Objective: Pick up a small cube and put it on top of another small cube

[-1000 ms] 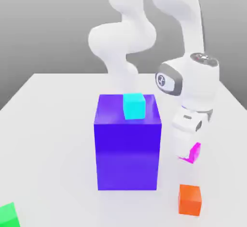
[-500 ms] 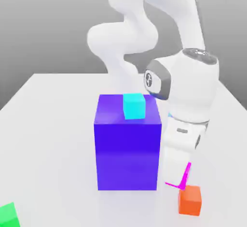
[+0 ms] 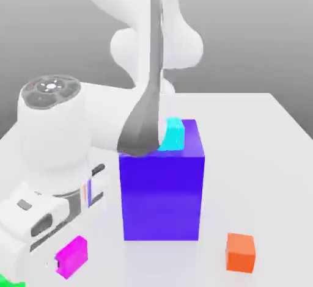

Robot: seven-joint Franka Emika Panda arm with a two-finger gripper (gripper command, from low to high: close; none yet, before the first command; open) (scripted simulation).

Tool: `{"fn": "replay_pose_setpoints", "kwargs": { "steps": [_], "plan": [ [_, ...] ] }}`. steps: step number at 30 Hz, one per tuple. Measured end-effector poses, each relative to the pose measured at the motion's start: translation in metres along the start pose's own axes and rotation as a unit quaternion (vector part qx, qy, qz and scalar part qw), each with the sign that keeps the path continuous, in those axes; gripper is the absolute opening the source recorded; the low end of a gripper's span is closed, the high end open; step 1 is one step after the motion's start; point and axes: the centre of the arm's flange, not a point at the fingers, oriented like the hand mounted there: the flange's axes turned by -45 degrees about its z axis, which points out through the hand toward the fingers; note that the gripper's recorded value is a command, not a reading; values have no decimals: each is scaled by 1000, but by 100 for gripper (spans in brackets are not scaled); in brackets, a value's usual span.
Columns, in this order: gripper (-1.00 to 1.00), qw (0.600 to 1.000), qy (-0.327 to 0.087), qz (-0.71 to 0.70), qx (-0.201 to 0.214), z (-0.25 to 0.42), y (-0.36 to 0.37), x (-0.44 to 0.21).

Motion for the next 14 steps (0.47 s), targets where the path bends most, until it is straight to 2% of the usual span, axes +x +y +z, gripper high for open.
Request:
{"fn": "replay_pose_setpoints", "kwargs": {
  "steps": [3, 5, 8, 9, 14],
  "plan": [
    [-100, 1000, 16, 26, 4, -5, 24, -54],
    [-100, 1000, 22, 7, 2, -5, 28, -61],
    [-100, 1000, 24, -1, 1, 35, 29, -61],
    [100, 1000, 24, -1, 1, 46, 29, -61],
    [100, 1000, 24, -1, 1, 46, 29, -61]
  ]
}}
